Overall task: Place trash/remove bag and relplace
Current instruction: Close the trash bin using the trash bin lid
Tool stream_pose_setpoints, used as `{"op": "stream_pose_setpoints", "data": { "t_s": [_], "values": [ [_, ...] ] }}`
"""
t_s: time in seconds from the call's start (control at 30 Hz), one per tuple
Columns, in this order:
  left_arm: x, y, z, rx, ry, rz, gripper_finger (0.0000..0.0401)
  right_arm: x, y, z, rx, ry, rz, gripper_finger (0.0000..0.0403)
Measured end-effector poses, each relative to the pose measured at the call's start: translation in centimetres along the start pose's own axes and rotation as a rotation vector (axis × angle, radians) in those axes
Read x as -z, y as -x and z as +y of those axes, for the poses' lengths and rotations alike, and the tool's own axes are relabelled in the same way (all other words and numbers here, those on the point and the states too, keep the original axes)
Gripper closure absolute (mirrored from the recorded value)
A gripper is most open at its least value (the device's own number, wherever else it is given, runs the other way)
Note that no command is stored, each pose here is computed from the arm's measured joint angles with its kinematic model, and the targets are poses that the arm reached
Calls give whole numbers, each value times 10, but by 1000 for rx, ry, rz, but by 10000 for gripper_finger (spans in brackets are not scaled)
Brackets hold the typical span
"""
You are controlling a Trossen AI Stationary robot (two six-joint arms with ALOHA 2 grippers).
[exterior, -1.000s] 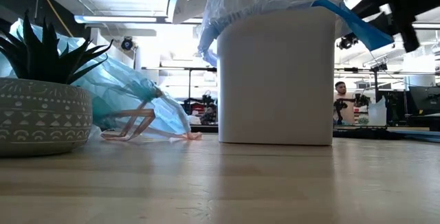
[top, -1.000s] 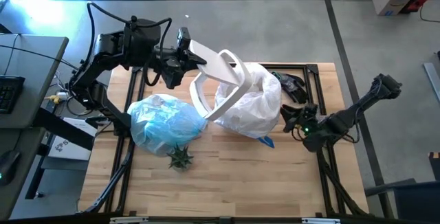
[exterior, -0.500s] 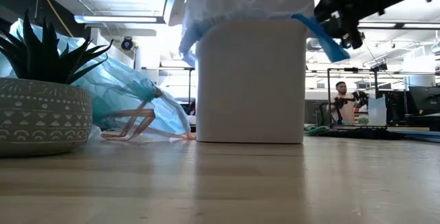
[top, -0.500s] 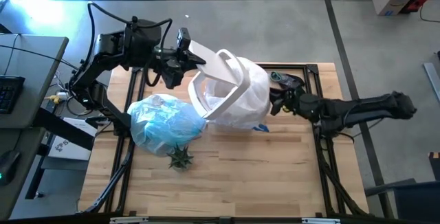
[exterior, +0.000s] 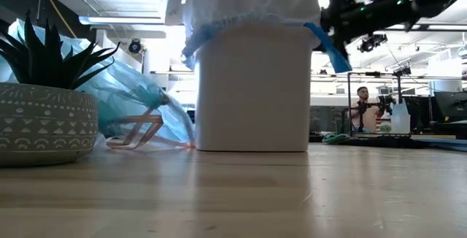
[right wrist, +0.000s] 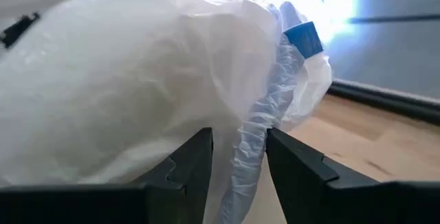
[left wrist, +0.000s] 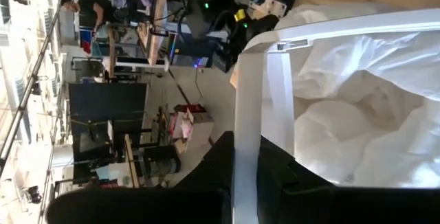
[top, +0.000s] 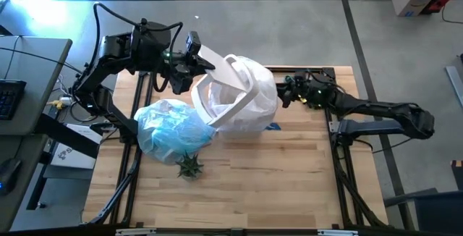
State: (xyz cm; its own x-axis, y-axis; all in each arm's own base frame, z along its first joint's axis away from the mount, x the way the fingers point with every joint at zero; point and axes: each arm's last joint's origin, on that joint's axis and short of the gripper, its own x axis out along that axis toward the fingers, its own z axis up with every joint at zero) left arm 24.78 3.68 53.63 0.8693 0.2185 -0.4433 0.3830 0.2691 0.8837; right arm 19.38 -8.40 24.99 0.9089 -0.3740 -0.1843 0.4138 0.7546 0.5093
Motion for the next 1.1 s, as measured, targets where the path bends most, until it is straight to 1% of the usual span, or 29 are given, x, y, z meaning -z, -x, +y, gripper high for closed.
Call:
{"op": "stream_pose_setpoints", "data": {
  "t_s": [0.1, 0.23, 0.4, 0.5, 0.63, 0.73, 0.97, 1.1],
  "values": [
    [0, 0, -2, 15, -4, 5, 395, 3, -15, -7, -50, -7, 35, 275],
    [1, 0, -4, 38, -9, 14, 395, 11, -34, -17, -75, -17, 69, 275],
    [1, 0, -4, 38, -27, 10, 395, 20, -54, -23, -118, -47, 63, 275],
    [0, -6, -3, 37, -48, 10, 395, 24, -62, -26, -152, -62, 54, 275],
    [-1, -21, -4, 66, -63, 15, 395, 31, -71, -29, -169, -89, 49, 275],
    [-2, -31, -5, 87, -75, 20, 395, 35, -77, -28, -178, -88, 58, 275],
    [-3, -53, -7, 122, -104, 37, 395, 36, -93, -14, -222, -56, 85, 275],
    [-6, -53, -10, 147, -99, 18, 395, 35, -95, -11, -222, -44, 78, 275]
  ]
}}
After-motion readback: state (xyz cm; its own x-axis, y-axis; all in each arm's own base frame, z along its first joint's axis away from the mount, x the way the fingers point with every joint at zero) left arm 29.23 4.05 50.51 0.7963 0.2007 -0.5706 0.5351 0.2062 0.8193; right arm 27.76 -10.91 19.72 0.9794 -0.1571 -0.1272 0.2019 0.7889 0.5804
